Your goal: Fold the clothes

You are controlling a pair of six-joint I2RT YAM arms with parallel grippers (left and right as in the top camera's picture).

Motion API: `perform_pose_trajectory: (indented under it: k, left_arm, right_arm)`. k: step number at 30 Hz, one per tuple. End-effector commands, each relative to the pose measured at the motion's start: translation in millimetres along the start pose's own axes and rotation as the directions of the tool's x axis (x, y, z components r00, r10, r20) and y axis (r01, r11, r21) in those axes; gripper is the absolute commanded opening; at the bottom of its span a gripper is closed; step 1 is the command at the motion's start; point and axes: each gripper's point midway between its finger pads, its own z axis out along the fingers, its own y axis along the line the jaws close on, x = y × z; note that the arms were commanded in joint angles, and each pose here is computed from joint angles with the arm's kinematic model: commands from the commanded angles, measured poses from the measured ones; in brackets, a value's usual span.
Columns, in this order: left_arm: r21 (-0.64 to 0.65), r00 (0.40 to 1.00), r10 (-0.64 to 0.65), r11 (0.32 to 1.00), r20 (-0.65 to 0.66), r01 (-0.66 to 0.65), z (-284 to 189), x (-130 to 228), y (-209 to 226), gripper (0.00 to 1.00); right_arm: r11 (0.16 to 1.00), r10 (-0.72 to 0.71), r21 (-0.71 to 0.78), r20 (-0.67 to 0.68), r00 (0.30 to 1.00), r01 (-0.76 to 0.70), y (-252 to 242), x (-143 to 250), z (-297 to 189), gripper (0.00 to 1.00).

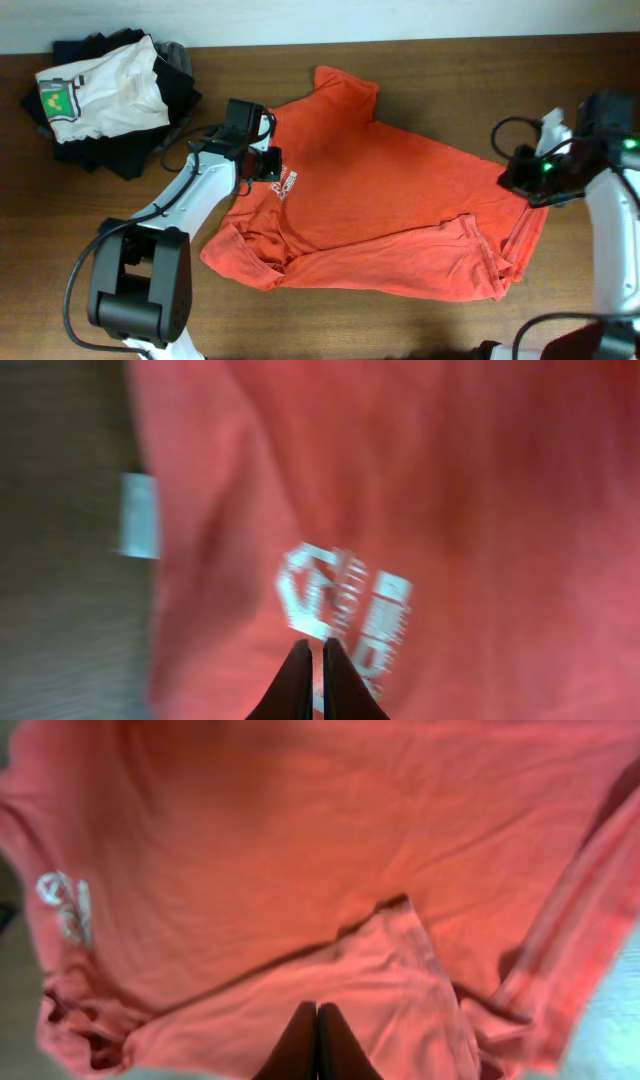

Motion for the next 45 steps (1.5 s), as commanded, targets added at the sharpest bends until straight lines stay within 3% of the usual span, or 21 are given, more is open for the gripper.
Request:
perform_pose_trajectory:
  k: [1,6,11,22,28,31,33,36,41,45]
  left_arm:
    - [-0.101,0.998,-0.050,0.994,0.028,0.052,1,-6,30,0.05]
    - [-0.094,0.994,-0.094,0.991,0.061,0.100,6,-15,51,0.04]
    - [-0.001,0.994,-0.091,0.996,0.057,0.091,27,-16,36,0.02]
    - [0.000,0.995,-0.091,0.996,0.050,0.091,46,-13,38,0.01]
    - [-0.014,0.995,-0.096,0.995,-0.015,0.095,68,7,41,0.02]
    - [-0.156,0.986,-0.167,0.975,-0.029,0.160,70,17,68,0.01]
    - [-0.321,0.969,-0.248,0.918,-0.012,0.231,61,26,101,0.02]
    - [-0.501,0.959,-0.281,0.834,-0.026,0.231,43,43,148,0.01]
    - [-0.627,0.945,-0.328,0.739,-0.014,0.247,20,50,179,0.01]
    - [-0.711,0.929,-0.352,0.625,0.114,0.324,-20,30,193,0.01]
  right_arm:
    - [0.999,0.044,-0.001,-0.030,0.999,-0.044,-8,12,26,0.04]
    - [0.999,0.041,-0.002,-0.021,0.999,-0.041,-11,13,35,0.04]
    - [0.998,0.059,-0.002,-0.018,0.998,-0.059,-11,12,35,0.04]
    - [0.998,0.061,-0.001,-0.024,0.998,-0.061,-11,13,35,0.04]
    - [0.998,0.063,0.001,-0.028,0.998,-0.063,-13,15,37,0.05]
    - [0.998,0.066,0.003,-0.037,0.997,-0.066,-13,18,39,0.05]
    - [0.998,0.066,0.002,-0.037,0.997,-0.066,-13,18,39,0.05]
    - [0.998,0.066,0.002,-0.036,0.997,-0.066,-13,18,39,0.05]
    - [0.998,0.060,-0.001,-0.022,0.998,-0.060,-13,14,39,0.08]
    - [0.999,0.046,0.003,-0.024,0.999,-0.046,-10,15,40,0.10]
